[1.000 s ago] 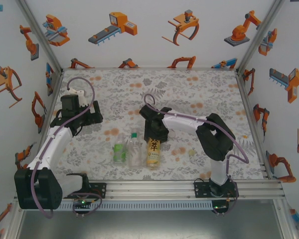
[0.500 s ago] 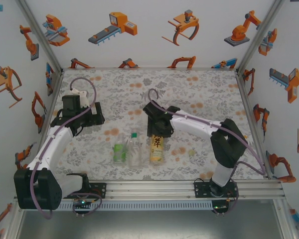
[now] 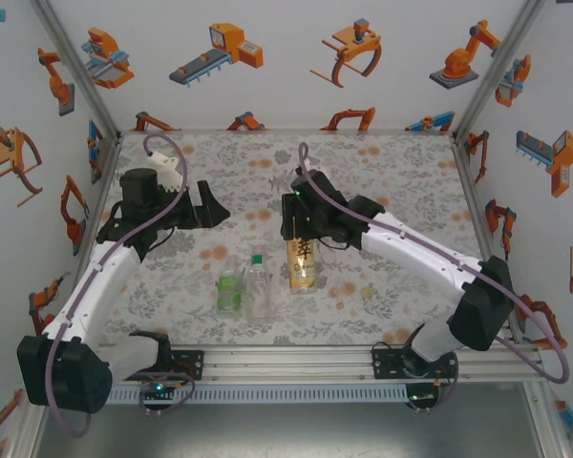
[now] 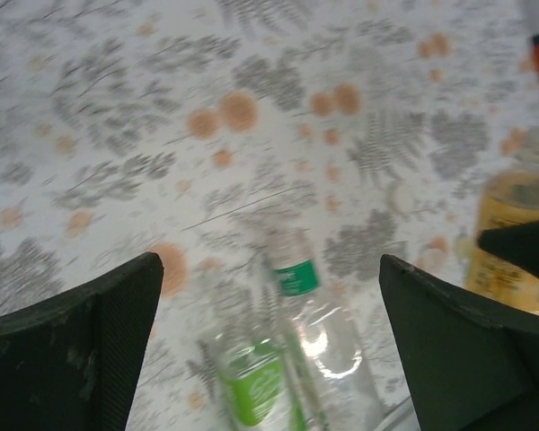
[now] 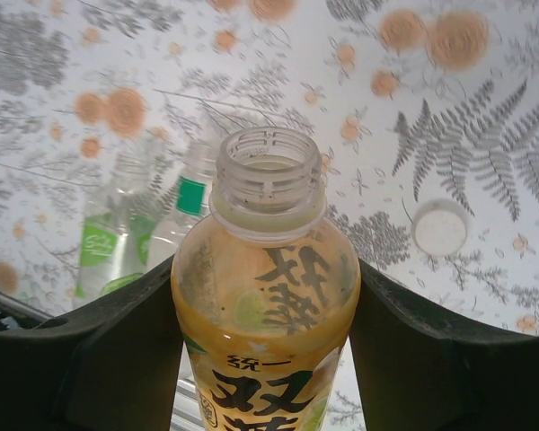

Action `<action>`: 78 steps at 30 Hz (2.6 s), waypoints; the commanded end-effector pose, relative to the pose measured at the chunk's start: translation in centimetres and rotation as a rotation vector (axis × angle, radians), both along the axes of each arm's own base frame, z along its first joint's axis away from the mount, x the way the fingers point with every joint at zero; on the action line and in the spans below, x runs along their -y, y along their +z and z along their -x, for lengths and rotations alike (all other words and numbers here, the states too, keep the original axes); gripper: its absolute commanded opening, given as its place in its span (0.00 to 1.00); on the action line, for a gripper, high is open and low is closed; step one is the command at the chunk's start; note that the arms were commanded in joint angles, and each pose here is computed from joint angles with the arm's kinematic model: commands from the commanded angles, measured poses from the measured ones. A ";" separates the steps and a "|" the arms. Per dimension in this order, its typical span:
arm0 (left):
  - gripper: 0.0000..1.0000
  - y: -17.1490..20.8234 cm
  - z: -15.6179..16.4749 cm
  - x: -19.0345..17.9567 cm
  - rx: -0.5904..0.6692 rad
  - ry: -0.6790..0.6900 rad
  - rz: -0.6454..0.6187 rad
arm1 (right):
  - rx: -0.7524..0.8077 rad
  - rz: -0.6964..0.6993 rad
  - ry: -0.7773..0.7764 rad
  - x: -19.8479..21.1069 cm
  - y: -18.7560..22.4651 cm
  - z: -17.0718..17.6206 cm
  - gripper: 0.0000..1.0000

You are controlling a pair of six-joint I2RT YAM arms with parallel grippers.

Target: Screw on the bottle caps

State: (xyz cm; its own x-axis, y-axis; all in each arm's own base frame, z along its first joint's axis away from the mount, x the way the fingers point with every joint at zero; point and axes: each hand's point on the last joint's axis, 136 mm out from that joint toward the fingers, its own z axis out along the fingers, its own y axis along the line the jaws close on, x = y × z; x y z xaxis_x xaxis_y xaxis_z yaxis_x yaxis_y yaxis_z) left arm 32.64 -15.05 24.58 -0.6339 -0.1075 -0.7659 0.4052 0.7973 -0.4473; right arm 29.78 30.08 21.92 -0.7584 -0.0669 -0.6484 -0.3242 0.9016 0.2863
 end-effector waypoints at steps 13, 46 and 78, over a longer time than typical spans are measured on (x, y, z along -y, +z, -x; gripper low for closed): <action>0.99 14.8 9.4 11.6 0.611 -0.610 0.309 | 0.505 -0.288 0.237 -0.5 16.9 2.3 0.39; 0.71 22.1 17.7 16.4 0.800 -1.011 0.463 | 1.098 -0.808 0.776 -0.5 35.2 14.7 0.26; 0.39 19.4 15.7 14.6 0.811 -0.759 0.250 | 1.080 -0.565 0.585 3.6 32.7 13.5 0.73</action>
State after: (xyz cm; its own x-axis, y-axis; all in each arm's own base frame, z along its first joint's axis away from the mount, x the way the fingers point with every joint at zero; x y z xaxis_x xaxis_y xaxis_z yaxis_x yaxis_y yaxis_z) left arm 15.80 -30.07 44.82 0.0345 -0.1392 -0.9897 0.9980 0.0580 0.0267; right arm 15.47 27.41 55.41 0.1623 0.3264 -0.9312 -0.9467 0.3178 -0.0536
